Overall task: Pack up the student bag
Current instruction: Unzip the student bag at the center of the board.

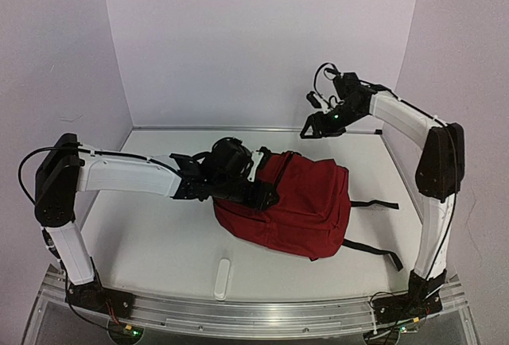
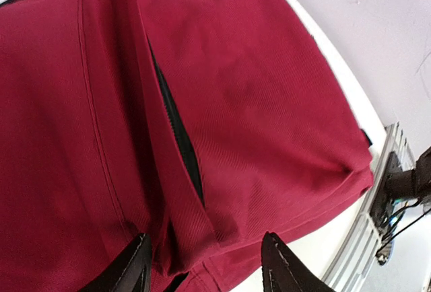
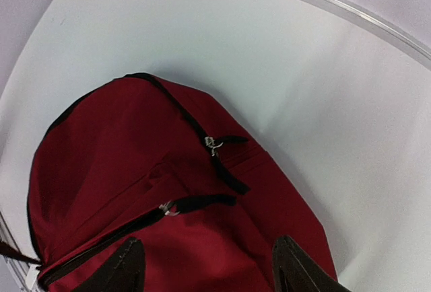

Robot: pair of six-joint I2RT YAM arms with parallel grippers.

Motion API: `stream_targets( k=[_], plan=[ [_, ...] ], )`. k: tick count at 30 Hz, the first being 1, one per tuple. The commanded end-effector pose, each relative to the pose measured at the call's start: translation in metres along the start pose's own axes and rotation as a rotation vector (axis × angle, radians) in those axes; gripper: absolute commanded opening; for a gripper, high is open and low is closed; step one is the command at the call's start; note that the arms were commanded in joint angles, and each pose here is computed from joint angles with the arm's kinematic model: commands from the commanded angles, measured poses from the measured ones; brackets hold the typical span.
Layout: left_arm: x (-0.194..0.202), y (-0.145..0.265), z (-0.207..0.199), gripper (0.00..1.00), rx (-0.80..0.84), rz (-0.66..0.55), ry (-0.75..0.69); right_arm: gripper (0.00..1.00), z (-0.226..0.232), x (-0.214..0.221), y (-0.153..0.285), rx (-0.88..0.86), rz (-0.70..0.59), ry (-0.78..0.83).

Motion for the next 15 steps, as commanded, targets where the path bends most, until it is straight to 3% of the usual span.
stream_targets(
  k=[1, 7, 15],
  plan=[
    [-0.043, 0.018, 0.004, 0.56, -0.009, -0.087, 0.044, 0.65, 0.04, -0.015, 0.068, -0.077, -0.126, 0.015],
    [-0.064, 0.014, 0.033, 0.56, -0.057, -0.106, 0.106, 0.65, 0.064, 0.024, 0.053, -0.141, -0.024, -0.061],
    [-0.068, 0.011, 0.042, 0.57, -0.012, -0.115, 0.142, 0.6, 0.094, 0.06, 0.02, -0.137, 0.094, -0.043]
  ],
)
Point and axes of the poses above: each gripper's point midway between its finger pads, its own y axis back along the fingers, its own z axis along the line the jaws close on, x = y × z, the point moved 2 cm from there along y, back along the fingers, and after that the axes turned 2 degrees about -y, right-handed, at the moved point
